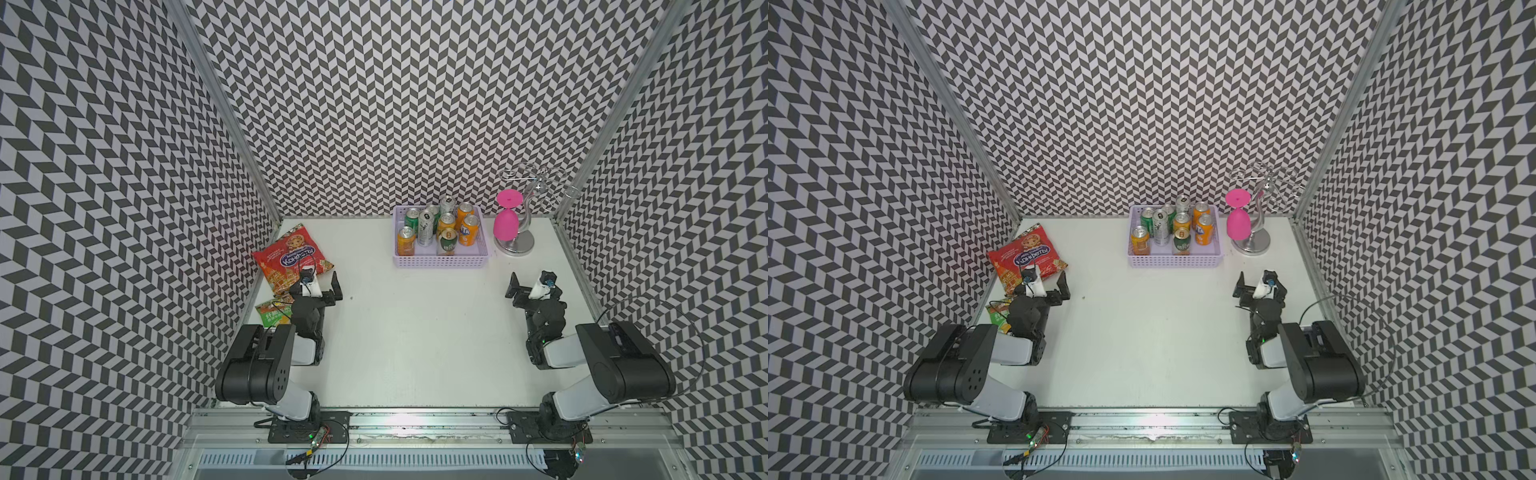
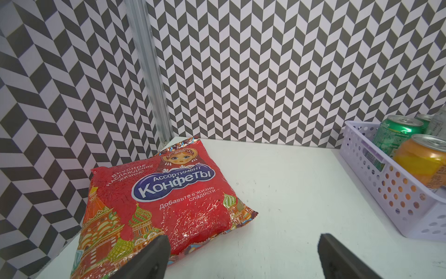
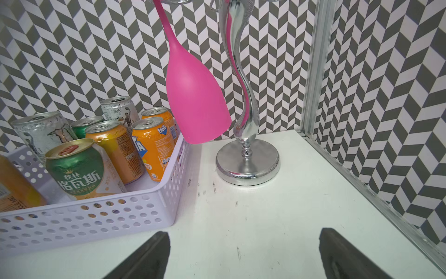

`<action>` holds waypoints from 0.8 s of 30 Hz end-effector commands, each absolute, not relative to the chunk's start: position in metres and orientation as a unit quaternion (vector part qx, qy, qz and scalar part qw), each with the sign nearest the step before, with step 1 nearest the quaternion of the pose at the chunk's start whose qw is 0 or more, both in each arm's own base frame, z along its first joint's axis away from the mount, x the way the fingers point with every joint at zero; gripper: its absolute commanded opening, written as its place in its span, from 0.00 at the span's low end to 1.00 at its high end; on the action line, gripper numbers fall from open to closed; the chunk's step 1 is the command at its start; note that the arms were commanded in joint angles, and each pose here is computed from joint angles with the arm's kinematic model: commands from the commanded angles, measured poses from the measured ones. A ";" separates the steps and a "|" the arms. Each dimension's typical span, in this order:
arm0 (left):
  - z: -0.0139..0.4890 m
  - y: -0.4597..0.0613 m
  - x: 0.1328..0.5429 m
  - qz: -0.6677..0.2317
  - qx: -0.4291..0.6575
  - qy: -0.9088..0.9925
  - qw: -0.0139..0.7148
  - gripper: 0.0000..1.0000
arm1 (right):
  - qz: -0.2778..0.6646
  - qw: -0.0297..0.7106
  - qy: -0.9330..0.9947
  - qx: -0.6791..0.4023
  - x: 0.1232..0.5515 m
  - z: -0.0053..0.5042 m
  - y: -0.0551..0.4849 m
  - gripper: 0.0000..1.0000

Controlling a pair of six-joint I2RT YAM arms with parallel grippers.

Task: Take out the drinks from the basket
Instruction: Move the basket to the center of the board.

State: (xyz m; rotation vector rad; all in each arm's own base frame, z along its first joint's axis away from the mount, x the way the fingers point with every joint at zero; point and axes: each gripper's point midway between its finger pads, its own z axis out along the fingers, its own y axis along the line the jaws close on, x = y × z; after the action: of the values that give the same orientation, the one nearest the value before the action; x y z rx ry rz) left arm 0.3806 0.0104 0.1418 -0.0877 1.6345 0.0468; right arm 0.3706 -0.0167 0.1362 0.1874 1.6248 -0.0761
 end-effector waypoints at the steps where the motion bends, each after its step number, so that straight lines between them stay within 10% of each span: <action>1: 0.145 0.009 0.385 0.025 -0.035 0.727 0.685 0.99 | -0.031 0.702 0.706 0.089 0.372 0.151 -0.018 0.99; 24: 0.205 0.003 0.356 0.004 -0.042 0.689 0.724 0.99 | -0.039 0.742 0.656 0.137 0.338 0.180 -0.034 1.00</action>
State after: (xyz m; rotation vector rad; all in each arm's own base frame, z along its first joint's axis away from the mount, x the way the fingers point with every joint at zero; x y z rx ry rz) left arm 0.3618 0.0055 0.2034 -0.0698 1.4984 0.0268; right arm 0.3451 -0.0243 0.1445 0.2302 1.5700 -0.0861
